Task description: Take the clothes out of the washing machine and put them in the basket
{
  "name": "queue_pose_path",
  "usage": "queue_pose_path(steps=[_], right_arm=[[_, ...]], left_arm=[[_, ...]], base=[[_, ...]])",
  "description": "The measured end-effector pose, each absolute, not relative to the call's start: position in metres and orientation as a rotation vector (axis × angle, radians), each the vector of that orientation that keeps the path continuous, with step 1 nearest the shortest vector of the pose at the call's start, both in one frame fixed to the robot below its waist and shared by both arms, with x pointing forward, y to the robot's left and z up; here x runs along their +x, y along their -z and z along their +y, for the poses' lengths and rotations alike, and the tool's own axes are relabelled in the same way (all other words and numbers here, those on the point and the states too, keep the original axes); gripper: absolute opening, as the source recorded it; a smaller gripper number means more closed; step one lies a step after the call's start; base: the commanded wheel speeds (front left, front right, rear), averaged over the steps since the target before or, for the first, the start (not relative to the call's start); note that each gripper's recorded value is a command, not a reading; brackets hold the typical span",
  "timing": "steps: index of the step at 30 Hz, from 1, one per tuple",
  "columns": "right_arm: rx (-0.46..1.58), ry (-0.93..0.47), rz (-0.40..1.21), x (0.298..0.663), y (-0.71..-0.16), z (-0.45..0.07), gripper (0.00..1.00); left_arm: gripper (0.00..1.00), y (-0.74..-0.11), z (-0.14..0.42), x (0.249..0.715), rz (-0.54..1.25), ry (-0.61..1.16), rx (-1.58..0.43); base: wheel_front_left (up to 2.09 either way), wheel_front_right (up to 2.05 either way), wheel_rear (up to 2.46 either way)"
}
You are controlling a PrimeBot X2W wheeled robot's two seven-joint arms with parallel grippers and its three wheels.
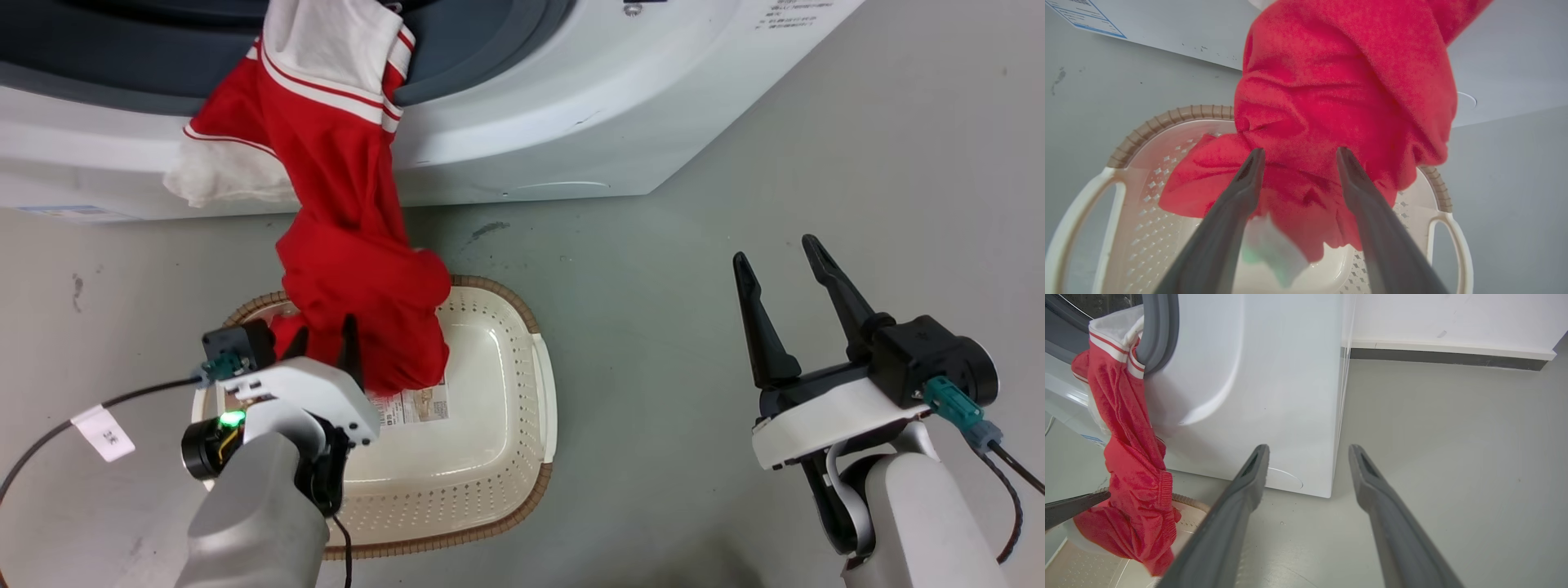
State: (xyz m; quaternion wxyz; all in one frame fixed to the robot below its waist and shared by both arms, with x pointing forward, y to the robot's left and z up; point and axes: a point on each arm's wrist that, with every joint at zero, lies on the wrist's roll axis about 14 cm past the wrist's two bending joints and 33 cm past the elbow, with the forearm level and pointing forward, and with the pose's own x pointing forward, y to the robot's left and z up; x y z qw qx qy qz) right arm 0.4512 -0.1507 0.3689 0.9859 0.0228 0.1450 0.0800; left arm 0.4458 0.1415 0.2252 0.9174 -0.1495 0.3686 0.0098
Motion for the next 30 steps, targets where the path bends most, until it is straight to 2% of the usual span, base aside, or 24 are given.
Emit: queue_pose_path(steps=[10, 18, 24, 30], right_arm=[[0.057, -0.148, 0.292, 0.451, -0.366, -0.154, 1.0], [0.071, -0.137, 0.241, 0.443, -0.39, -0.157, 1.0], [0.077, -0.136, 0.186, 0.431, -0.418, -0.157, 1.0], [0.084, -0.144, 0.148, 0.422, -0.439, -0.153, 1.0]], left_arm=[[1.0, -0.231, 0.151, 0.469, 0.726, -0.051, -0.321], [1.0, -0.283, 0.158, 0.478, 0.551, -0.019, -0.295], [1.0, -0.353, 0.154, 0.483, 0.343, 0.024, -0.251], [1.0, -0.39, 0.152, 0.487, 0.255, 0.046, -0.219]], base=[[0.0, 0.0, 0.0], [0.0, 0.0, 0.0], [0.0, 0.0, 0.0], [0.0, 0.0, 0.0]])
